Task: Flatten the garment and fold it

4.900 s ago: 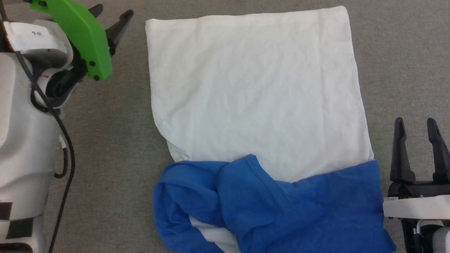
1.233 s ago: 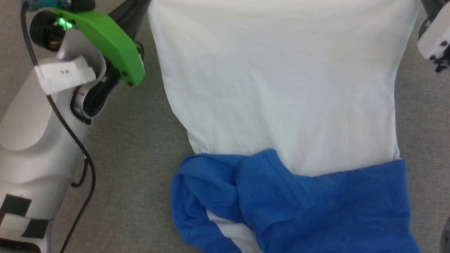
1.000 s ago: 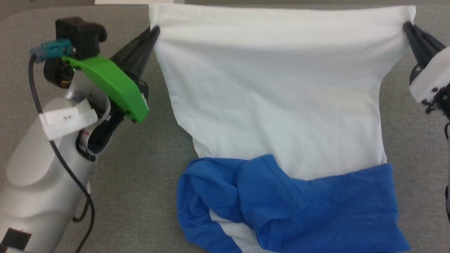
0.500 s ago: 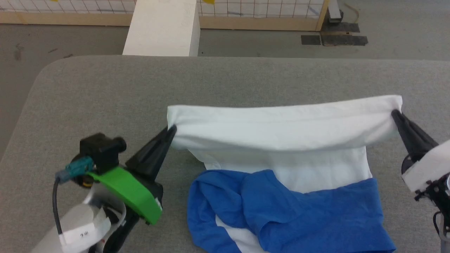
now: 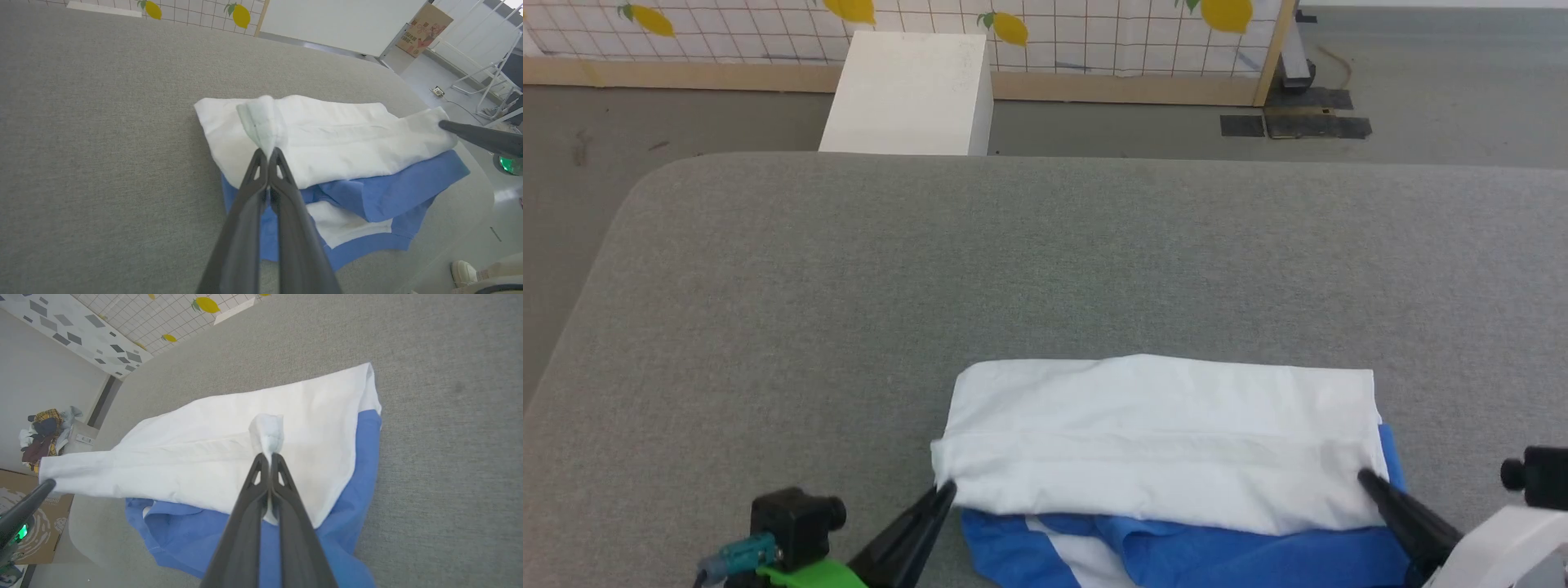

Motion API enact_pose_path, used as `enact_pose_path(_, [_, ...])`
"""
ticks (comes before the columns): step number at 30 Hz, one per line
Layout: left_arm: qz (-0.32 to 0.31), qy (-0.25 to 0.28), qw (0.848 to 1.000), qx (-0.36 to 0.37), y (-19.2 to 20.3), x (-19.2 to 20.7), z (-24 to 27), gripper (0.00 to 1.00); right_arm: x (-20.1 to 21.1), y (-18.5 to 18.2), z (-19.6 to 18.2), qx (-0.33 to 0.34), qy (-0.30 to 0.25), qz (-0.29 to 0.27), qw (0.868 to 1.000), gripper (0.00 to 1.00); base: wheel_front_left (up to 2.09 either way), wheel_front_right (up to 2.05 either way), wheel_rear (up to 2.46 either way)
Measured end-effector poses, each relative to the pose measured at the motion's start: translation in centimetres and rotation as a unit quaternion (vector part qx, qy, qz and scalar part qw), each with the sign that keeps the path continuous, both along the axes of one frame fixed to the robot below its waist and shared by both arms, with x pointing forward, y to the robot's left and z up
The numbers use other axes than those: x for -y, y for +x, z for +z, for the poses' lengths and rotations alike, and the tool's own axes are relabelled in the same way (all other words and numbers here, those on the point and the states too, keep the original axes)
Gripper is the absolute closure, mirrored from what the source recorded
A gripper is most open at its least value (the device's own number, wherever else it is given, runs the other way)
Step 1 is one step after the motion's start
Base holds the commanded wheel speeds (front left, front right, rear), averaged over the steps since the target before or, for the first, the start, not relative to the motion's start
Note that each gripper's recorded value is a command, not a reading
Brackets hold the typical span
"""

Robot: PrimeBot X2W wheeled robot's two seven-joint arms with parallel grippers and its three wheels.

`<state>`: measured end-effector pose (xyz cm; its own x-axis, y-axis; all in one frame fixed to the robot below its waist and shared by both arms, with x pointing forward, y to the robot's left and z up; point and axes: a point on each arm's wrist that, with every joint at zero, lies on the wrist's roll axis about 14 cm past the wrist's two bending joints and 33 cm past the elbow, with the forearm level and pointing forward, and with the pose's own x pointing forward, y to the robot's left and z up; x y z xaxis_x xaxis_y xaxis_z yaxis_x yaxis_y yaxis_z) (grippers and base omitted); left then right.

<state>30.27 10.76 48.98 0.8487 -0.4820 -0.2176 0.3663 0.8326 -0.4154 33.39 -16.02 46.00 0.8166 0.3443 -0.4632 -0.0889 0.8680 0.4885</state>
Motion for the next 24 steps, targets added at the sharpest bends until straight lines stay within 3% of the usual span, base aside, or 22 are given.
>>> enact_pose_path(8, [-0.013, -0.014, 0.992, -0.127, -3.4, 0.6, -4.7, 1.00, 2.4, -2.0, -3.2, -0.053, -0.021, -0.026, 0.998, 1.00, 0.00, 0.00, 0.00])
enact_pose_path(14, [-0.013, -0.014, 0.987, -0.158, -4.1, 0.4, -6.0, 1.00, 3.1, -2.6, -4.6, -0.071, -0.031, -0.036, 0.996, 1.00, 0.00, 0.00, 0.00])
enact_pose_path(15, [-0.012, -0.012, 0.986, -0.163, -4.2, 0.4, -6.4, 1.00, 3.1, -2.7, -4.9, -0.075, -0.032, -0.036, 0.996, 0.95, 0.00, 0.00, 0.00])
enact_pose_path(17, [-0.010, -0.007, 0.985, -0.171, -4.3, 0.2, -7.0, 0.96, 2.9, -3.0, -5.4, -0.081, -0.033, -0.035, 0.996, 0.58, 0.00, 0.00, 0.00])
enact_pose_path(18, [-0.008, -0.006, 0.985, -0.173, -4.3, 0.2, -7.2, 0.69, 2.9, -3.1, -5.6, -0.083, -0.033, -0.035, 0.995, 0.17, 0.00, 0.00, 0.00])
enact_pose_path(19, [-0.008, -0.005, 0.984, -0.176, -4.4, 0.2, -7.4, 0.37, 2.8, -3.2, -5.6, -0.083, -0.033, -0.035, 0.995, 0.00, 0.00, 0.00, 0.00])
enact_pose_path(20, [-0.008, -0.005, 0.984, -0.177, -4.4, 0.2, -7.5, 0.00, 2.9, -3.1, -5.6, -0.081, -0.033, -0.036, 0.996, 0.00, 0.00, 0.00, 0.00])
enact_pose_path(24, [-0.009, -0.011, 0.985, -0.175, -4.2, 0.5, -7.3, 0.00, 3.1, -2.8, -4.9, -0.062, -0.035, -0.043, 0.997, 0.00, 0.00, 0.00, 0.00])
